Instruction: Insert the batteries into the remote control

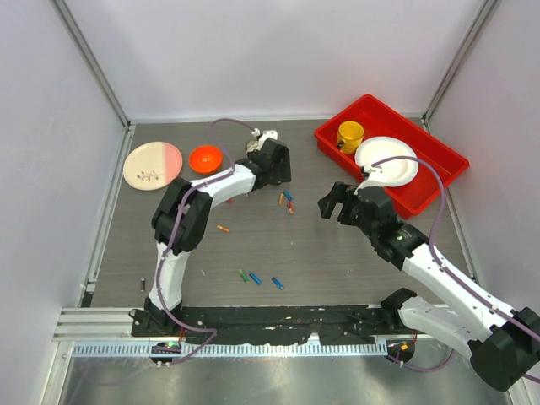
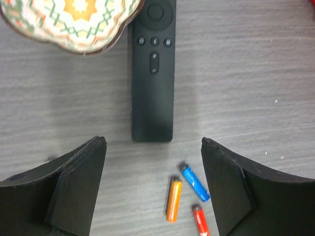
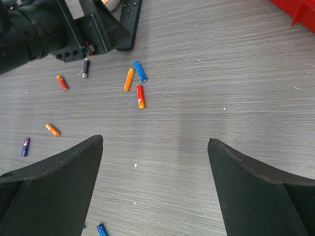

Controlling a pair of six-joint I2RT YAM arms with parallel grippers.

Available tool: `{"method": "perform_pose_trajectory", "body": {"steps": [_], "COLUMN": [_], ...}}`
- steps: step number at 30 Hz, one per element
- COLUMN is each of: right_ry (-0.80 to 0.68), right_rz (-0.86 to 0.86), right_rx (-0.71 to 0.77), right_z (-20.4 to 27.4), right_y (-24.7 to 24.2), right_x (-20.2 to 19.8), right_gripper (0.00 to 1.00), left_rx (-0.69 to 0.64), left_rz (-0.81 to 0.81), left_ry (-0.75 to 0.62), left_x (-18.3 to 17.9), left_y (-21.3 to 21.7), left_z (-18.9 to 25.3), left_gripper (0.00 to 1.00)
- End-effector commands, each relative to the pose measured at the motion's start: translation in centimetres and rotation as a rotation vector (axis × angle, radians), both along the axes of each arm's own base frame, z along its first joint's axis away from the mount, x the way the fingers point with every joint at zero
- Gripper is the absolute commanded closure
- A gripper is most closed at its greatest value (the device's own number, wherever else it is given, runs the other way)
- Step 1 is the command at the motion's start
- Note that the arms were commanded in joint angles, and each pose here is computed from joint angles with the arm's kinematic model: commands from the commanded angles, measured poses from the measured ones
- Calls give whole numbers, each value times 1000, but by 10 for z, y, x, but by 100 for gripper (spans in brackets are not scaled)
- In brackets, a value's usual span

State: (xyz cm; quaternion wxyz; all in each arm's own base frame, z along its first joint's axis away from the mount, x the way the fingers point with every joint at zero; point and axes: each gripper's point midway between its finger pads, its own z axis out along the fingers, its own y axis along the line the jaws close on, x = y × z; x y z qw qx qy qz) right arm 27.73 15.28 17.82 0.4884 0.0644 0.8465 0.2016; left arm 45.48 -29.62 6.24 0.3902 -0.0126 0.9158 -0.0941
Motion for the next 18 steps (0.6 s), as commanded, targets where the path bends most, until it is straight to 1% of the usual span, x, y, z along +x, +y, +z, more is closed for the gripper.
{"method": "perform_pose_trajectory", "body": {"steps": [1,2,7,11,18], "right_ry": [-23,-26,-37,-42,-38], "right_rz": [10,10,-5,-9,-11], "right_rx": [23,26,26,33,29], "right_z": [6,8,11,13,12], "right_y": [5,6,3,2,2], "right_x": [3,3,3,4,4], "right_gripper": [7,7,8,8,8], "left_rx": [40,42,114,144,166], "left_rz": [-16,-14,-27,-33,-48], "left_ry": [-71,-80,-65,-61,-48], "left_x": [26,30,35,39,44], "left_y": [-10,-12,-8,-8,-12], "left_z": [10,14,1,-7,-19], "left_gripper": [19,19,24,27,29]}}
